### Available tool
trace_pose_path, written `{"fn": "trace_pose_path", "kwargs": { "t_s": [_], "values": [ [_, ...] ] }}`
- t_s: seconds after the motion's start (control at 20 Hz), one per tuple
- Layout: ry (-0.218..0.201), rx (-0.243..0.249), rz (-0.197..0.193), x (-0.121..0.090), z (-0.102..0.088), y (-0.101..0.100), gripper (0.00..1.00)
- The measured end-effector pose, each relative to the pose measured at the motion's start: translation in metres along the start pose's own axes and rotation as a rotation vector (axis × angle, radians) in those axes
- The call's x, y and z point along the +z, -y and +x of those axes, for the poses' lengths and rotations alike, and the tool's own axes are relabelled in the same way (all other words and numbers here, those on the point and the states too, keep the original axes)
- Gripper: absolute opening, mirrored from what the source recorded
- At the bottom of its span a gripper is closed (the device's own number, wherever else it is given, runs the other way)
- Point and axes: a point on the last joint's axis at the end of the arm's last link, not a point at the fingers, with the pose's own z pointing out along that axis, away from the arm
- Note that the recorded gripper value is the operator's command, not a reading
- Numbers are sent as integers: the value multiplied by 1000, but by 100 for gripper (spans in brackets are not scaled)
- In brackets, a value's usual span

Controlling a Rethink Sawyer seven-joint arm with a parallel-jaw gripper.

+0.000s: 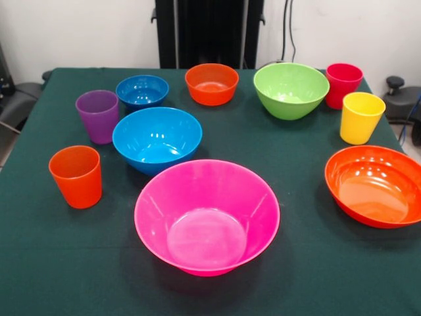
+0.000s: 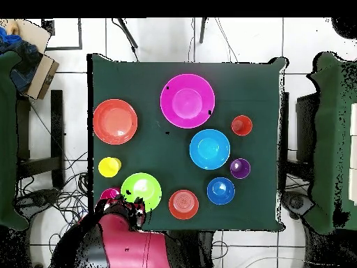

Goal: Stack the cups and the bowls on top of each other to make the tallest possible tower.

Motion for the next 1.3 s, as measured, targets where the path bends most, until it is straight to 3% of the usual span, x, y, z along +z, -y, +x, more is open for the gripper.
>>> {"fn": "trace_pose_path", "kwargs": {
  "t_s": [0.7,1.3],
  "values": [
    [55,5,-14,-19,-11,0,100],
    [61,5,-15,-21,-14,-1,100]
  ]
}}
